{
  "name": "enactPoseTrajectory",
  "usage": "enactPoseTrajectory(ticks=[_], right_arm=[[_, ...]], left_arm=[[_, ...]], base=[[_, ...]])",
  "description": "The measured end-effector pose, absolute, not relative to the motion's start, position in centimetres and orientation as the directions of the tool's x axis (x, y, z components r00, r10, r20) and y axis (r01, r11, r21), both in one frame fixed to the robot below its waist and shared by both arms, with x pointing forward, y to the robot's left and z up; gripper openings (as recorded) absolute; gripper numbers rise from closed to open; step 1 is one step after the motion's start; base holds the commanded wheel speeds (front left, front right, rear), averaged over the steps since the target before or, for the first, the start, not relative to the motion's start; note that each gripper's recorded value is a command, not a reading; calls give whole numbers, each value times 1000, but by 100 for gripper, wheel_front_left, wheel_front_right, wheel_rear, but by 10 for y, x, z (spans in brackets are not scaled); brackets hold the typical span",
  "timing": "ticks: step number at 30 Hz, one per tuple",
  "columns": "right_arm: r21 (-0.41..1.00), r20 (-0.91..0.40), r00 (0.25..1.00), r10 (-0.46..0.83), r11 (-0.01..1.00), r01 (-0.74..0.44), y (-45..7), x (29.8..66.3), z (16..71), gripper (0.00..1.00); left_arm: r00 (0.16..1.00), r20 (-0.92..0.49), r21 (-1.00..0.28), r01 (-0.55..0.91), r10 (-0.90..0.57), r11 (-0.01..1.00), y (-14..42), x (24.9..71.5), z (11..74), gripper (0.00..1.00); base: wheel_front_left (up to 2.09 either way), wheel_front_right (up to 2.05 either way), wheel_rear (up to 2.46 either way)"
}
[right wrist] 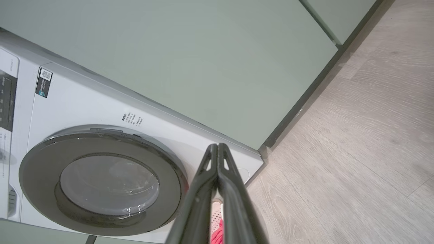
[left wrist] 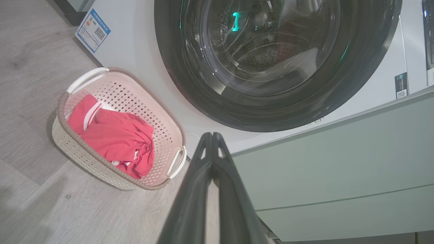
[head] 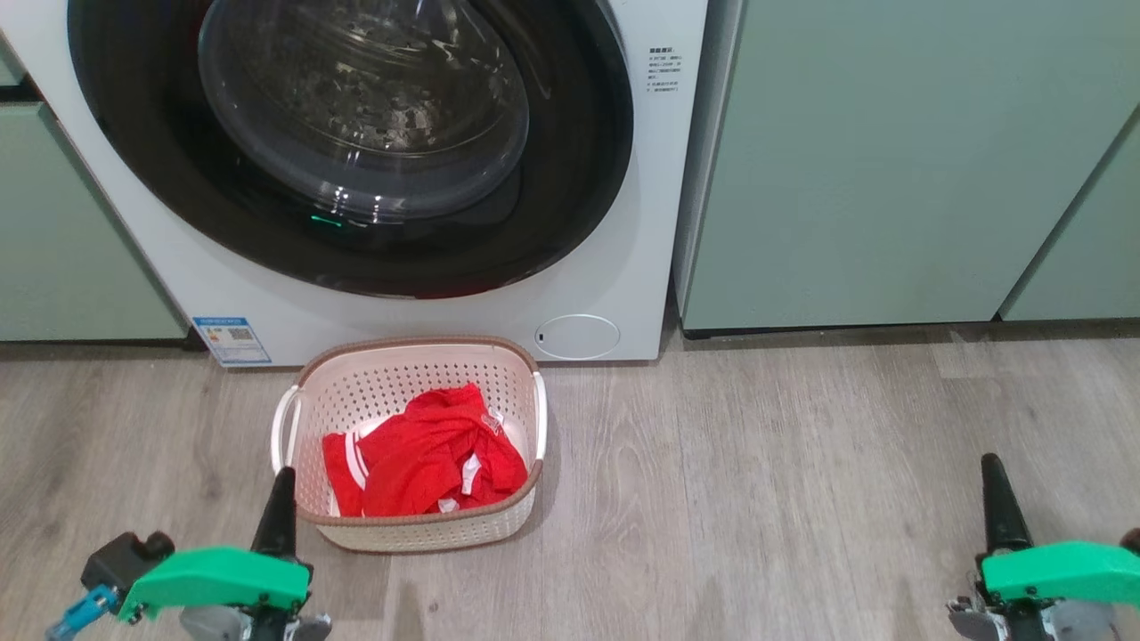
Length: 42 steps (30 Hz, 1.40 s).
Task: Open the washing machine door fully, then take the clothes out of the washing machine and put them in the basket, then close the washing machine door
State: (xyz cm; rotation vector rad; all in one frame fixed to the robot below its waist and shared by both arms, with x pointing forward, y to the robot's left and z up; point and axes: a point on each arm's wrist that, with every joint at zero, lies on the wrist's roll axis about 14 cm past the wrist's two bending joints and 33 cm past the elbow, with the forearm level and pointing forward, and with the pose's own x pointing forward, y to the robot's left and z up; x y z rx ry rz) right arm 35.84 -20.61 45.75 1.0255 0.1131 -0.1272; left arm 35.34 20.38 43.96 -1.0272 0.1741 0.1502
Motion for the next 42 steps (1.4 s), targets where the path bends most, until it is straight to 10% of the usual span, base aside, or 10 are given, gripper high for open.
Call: enactPoseTrajectory(ticks=[42], right_arm=[[991, -101, 994, -33, 83, 104, -207, 373, 475, 0]], left_arm=[[991, -133, -988, -132, -8, 85, 194, 369, 466, 0]], base=[[0, 0, 0]])
